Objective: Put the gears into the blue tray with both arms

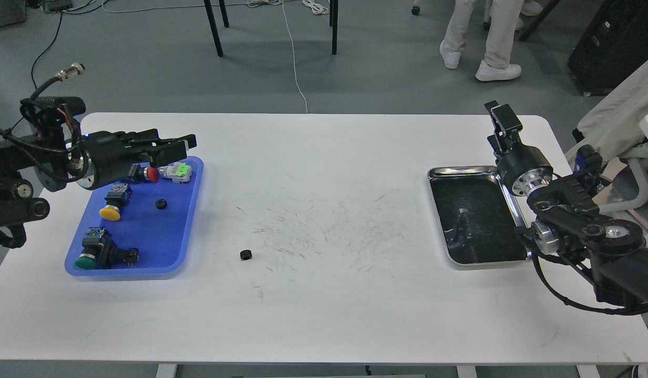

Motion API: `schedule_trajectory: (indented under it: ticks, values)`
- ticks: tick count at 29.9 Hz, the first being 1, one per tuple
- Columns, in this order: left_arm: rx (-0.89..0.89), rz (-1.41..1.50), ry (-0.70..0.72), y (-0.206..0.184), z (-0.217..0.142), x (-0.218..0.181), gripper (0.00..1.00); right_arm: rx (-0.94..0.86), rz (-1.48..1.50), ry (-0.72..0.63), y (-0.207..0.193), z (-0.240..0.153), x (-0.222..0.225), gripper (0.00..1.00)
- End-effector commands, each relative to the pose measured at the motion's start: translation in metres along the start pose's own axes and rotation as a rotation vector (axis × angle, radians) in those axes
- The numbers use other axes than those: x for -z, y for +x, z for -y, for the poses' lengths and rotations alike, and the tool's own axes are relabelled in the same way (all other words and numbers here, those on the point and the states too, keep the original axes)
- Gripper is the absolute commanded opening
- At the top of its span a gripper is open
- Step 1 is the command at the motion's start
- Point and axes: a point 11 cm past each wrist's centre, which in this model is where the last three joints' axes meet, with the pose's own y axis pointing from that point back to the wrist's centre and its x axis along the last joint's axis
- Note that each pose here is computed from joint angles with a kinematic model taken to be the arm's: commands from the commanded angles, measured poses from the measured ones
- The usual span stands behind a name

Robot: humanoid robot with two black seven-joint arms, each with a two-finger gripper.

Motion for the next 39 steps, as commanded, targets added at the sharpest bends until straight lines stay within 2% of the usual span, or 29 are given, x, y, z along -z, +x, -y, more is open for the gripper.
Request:
schedule_trajectory:
  ticks: [1,5,7,13,19,27,32,39]
  values:
    - [0.001,0.038,0.002,0.001,0.001,0.004,0.96,0.003,0.001,0.001,0.0,0.0,0.001,0.93]
    - [0.03,0.056,-0.105,-0.023,0.003,-0.004,0.98,0.005,0.003,0.002,-0.001,0.0,0.001,0.93]
    - [0.046,0.105,-0.107,-0.031,-0.001,-0.001,0.98,0.004,0.002,0.001,0.0,0.0,0.001,0.93]
    - [0.176,0.394,-0.206,-0.061,-0.013,0.001,0.98,0.01,0.006,0.004,-0.003,0.001,0.002,0.93]
    - [0.271,0.514,-0.282,-0.078,-0.016,-0.006,0.97,0.01,0.004,0.001,-0.002,0.0,0.001,0.93]
    - [0.364,0.612,-0.345,-0.09,-0.013,-0.012,0.96,0.009,0.003,0.001,-0.001,0.0,0.0,0.93]
    - [0.393,0.651,-0.41,-0.094,0.001,-0.033,0.94,0.011,0.001,0.0,-0.002,0.0,0.0,0.93]
    - [0.444,0.72,-0.476,-0.101,0.017,-0.053,0.86,0.01,-0.002,-0.003,-0.001,-0.001,-0.001,0.93]
